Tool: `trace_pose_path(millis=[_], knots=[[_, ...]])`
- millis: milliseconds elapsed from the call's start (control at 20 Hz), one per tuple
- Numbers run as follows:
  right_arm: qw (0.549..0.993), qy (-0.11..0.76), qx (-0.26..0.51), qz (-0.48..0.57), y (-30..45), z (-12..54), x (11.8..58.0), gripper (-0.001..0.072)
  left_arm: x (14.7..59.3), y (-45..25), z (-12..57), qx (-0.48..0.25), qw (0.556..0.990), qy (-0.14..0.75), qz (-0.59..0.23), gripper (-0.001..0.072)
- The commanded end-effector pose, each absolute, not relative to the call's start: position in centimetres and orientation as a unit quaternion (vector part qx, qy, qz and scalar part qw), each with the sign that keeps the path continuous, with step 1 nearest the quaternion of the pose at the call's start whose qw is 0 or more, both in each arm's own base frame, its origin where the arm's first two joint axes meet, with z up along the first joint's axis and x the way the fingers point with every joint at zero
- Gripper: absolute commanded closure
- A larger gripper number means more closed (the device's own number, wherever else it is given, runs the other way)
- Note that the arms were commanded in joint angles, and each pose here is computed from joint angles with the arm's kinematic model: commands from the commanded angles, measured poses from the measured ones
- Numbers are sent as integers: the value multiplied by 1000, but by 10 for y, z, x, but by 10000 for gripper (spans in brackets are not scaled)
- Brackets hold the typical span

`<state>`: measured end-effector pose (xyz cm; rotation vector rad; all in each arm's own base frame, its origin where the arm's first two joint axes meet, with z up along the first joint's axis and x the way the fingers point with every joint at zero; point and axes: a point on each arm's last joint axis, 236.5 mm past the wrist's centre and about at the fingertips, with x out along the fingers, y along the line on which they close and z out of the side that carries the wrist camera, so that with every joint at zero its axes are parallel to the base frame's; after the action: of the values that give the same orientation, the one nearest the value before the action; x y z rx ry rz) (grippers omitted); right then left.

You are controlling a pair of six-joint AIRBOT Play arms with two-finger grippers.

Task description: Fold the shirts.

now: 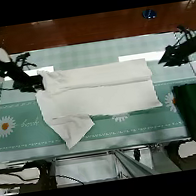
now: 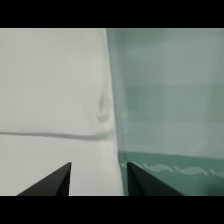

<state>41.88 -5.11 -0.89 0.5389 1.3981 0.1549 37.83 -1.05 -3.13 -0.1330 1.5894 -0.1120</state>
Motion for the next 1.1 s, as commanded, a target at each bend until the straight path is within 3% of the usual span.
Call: trace_pose_path(millis=[0, 200, 300, 500, 950, 1000, 1050], knots=[[780, 566, 266, 1, -84, 6, 382, 304, 323, 33, -30, -127, 706, 696, 0, 199], [792, 498, 353, -9, -39, -19, 327, 304, 242, 29, -61, -339, 684, 646, 24, 199], [778, 471, 416, 21, -3, -18, 317, 304, 222, 12, -73, -395, 668, 630, 15, 199], [770, 471, 426, 59, 23, -15, 312, 305, 210, -21, -87, -418, 644, 641, -16, 199], [772, 441, 456, 35, -5, 3, 320, 305, 202, -83, -117, -350, 642, 680, -58, 203], [775, 439, 455, 20, -20, 4, 317, 304, 200, -87, -119, -343, 638, 687, -63, 210], [776, 446, 447, -1, -37, -1, 309, 305, 198, -91, -121, -339, 634, 692, -66, 261]])
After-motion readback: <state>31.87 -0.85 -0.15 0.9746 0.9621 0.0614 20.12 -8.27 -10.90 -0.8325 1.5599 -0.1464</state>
